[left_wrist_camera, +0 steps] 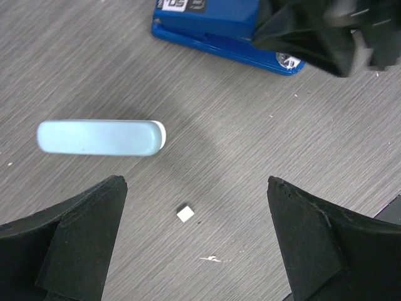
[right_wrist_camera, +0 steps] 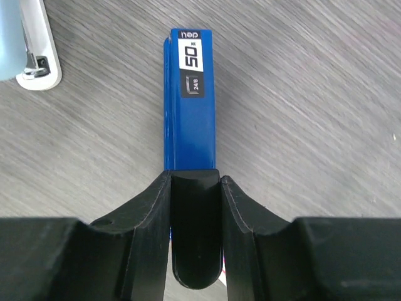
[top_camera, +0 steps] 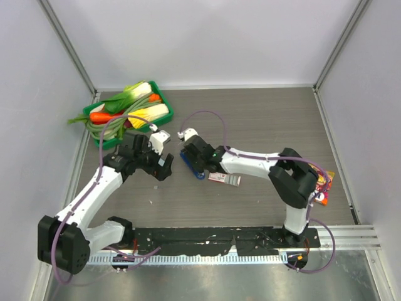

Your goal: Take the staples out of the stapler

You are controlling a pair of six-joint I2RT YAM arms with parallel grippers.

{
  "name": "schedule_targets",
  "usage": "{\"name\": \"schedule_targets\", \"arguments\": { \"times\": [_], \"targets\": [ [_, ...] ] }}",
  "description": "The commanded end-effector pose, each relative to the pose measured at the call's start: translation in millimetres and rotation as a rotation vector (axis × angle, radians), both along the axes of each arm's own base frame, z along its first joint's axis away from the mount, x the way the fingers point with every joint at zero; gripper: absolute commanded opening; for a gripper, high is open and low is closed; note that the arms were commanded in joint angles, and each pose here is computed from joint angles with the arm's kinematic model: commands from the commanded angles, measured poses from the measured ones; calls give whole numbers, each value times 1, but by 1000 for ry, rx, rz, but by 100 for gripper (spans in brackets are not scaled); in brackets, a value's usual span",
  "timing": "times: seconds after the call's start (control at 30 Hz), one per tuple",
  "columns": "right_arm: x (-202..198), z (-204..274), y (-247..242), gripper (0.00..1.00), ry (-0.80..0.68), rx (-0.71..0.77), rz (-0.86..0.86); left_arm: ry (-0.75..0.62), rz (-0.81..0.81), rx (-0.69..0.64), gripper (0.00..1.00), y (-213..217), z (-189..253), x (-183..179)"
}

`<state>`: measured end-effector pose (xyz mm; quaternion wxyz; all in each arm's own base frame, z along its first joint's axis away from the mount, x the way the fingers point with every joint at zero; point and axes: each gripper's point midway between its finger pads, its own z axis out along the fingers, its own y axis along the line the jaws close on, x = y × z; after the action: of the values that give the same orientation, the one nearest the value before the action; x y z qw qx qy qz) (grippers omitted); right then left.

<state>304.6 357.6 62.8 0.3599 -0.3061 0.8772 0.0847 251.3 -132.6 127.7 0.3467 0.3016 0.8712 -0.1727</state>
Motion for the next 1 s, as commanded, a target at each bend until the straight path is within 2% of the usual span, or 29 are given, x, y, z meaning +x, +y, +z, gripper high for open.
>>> {"name": "schedule_targets", "arguments": {
  "times": [0.0,0.2,0.4,0.67,0.83,0.97],
  "targets": [
    [3,113,6,1,-149,417,-132,-30,-31,-30,100,-18,4,15],
    [-17,141,-14,1,-163,696,-220,29,-113,-146,100,-48,6,19],
    [-24,139,-18,1,-142,763,-242,31,-191,-231,100,-70,13,17],
    [-30,159,-20,1,-132,809,-232,-23,-264,-152,100,-67,-8,17],
    [-39,174,-23,1,-120,865,-218,-32,-307,-110,97,-71,-18,10],
    [-45,180,-27,1,-111,881,-212,-35,-327,-96,88,-70,-23,10]
  ]
}}
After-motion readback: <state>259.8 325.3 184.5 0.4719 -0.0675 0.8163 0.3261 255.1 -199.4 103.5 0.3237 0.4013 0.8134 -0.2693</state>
